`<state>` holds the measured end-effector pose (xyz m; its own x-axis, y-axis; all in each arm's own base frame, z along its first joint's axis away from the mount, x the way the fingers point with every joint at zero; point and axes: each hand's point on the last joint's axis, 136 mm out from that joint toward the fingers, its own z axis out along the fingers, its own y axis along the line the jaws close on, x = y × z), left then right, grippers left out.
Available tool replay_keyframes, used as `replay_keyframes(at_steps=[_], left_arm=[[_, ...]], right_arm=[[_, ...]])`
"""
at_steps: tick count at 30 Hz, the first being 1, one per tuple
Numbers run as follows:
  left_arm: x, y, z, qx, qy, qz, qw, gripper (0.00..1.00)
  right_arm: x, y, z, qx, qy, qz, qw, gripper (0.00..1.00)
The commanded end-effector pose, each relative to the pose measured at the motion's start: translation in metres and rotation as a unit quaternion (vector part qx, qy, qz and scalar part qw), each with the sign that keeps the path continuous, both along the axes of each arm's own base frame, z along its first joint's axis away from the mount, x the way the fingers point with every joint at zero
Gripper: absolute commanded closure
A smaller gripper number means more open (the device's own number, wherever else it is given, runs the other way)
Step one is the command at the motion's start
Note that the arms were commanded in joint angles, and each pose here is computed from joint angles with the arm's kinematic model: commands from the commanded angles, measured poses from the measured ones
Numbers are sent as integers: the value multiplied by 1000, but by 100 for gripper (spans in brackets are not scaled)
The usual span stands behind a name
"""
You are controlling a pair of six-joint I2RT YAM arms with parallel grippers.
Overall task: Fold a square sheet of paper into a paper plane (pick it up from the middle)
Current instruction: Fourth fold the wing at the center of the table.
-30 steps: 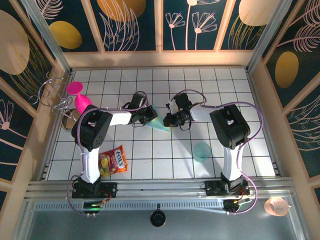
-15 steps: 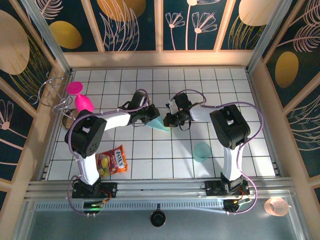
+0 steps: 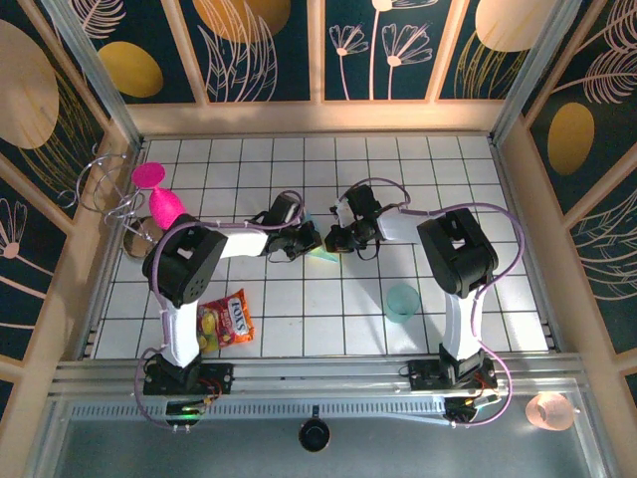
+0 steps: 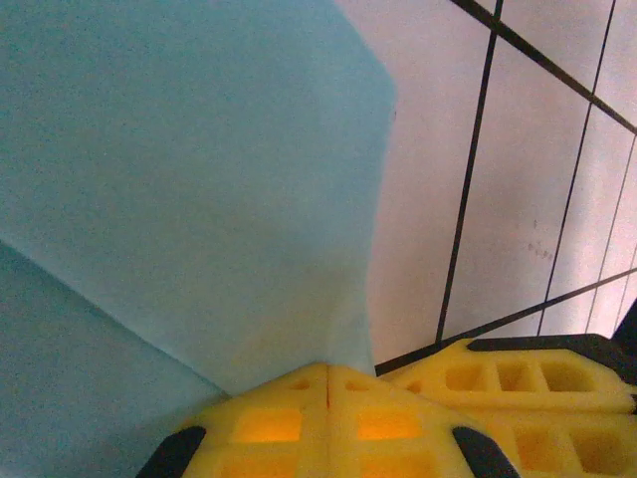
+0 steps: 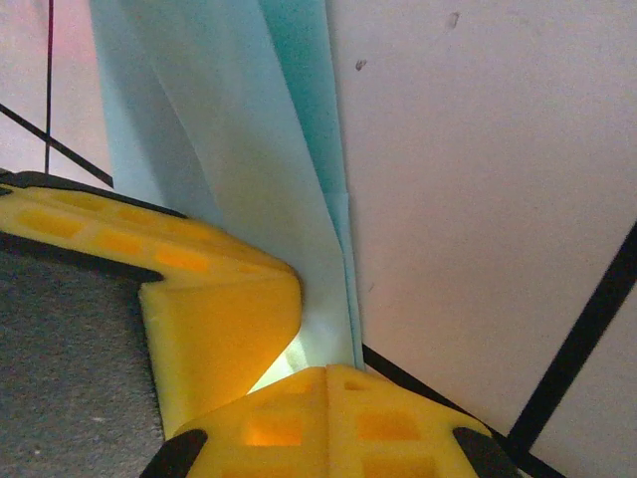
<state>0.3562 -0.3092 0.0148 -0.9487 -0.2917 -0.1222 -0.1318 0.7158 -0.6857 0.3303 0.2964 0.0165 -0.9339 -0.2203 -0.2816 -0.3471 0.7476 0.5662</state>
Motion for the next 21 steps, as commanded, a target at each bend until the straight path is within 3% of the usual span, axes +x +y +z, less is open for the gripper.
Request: replay_keyframes(at_steps=[1, 12, 21], left_arm=[[0, 7, -16, 27, 21, 16, 999, 96], [27, 41, -16, 69, 6, 43, 997, 95], [62, 82, -23, 86, 2, 71, 994, 95]], right_arm=[[-27, -30, -50, -107, 50, -6, 993, 95], [-38, -61, -73, -190, 60, -12, 980, 96], [-37, -63, -75, -197, 60, -17, 978, 96]])
